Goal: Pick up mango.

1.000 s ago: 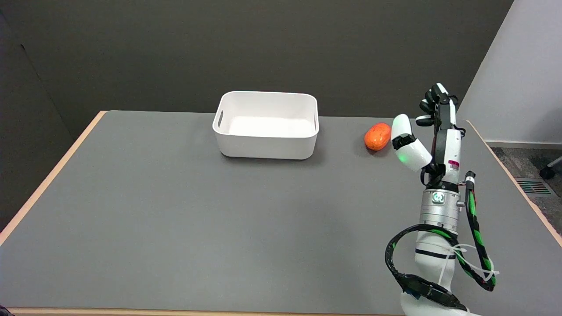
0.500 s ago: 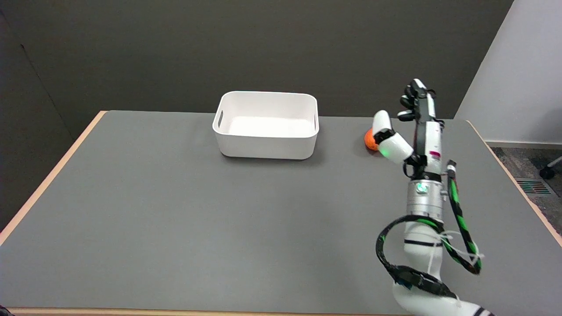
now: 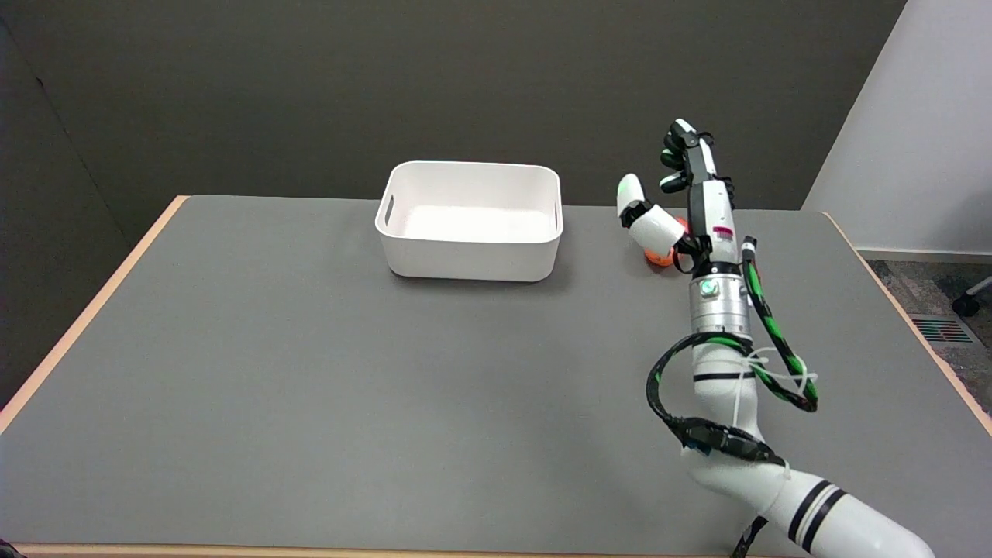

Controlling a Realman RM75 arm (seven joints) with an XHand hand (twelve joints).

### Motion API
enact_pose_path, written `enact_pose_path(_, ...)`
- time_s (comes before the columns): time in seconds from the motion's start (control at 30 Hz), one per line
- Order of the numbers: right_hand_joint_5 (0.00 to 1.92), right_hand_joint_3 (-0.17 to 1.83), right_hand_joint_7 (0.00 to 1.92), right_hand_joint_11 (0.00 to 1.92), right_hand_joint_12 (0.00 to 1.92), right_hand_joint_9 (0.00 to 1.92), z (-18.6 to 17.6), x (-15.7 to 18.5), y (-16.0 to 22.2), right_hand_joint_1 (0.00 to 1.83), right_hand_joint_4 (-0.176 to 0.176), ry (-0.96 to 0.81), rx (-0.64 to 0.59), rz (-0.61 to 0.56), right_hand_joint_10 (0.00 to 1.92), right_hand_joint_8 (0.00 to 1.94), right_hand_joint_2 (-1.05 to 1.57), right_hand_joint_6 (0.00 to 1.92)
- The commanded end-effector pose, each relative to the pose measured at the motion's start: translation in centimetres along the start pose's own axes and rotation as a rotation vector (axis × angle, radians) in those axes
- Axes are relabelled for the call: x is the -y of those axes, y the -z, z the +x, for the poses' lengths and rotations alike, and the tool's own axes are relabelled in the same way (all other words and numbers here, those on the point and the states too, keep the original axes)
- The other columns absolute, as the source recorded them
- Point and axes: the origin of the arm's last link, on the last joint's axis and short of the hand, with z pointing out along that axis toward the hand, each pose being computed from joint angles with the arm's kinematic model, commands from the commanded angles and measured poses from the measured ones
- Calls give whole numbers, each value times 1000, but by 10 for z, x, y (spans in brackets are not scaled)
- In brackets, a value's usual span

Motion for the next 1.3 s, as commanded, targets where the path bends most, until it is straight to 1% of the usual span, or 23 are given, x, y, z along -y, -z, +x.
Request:
enact_pose_path(0.03, 149, 882, 245, 242, 1653, 188, -4, -8, -29, 672, -97, 89, 42, -111, 906, 470, 722, 362)
enact_pose_path(0.1, 143, 886, 234, 230, 1643, 181, -17, 2, -32, 673, -94, 236, 47, -146, 896, 458, 722, 356)
enact_pose_path(0.2, 108, 974, 190, 149, 1534, 177, -27, 13, -37, 600, -72, 308, 37, -181, 801, 452, 677, 354)
enact_pose_path(0.3, 108, 973, 197, 136, 1479, 180, -32, 28, -48, 582, -56, 405, 43, -187, 784, 431, 669, 357)
enact_pose_path(0.37, 110, 972, 201, 130, 1453, 182, -37, 37, -55, 575, -49, 513, 65, -162, 777, 424, 666, 363)
enact_pose_path(0.57, 121, 972, 207, 123, 1393, 189, -52, 40, -59, 559, -36, 626, 170, -183, 764, 407, 658, 372)
enact_pose_path(0.67, 120, 973, 201, 118, 1385, 185, -46, 44, -59, 554, -36, 649, 136, -196, 759, 402, 657, 372)
enact_pose_path(0.73, 115, 973, 192, 108, 1374, 175, -35, 51, -61, 546, -36, 689, 91, -205, 750, 394, 656, 371)
enact_pose_path(0.87, 120, 974, 192, 103, 1354, 176, -17, 58, -66, 536, -34, 772, 48, -240, 744, 386, 651, 377)
enact_pose_path(0.97, 136, 973, 208, 109, 1347, 191, -11, 57, -66, 542, -32, 878, 62, -263, 750, 389, 647, 390)
enact_pose_path(1.03, 139, 972, 213, 114, 1346, 194, -11, 53, -61, 544, -31, 918, 76, -279, 751, 391, 646, 392)
enact_pose_path(1.13, 146, 969, 227, 142, 1352, 208, -9, 43, -56, 545, -29, 921, 103, -314, 760, 399, 643, 397)
enact_pose_path(1.3, 163, 961, 265, 177, 1373, 240, -7, 20, -44, 546, -26, 926, 133, -426, 787, 422, 637, 409)
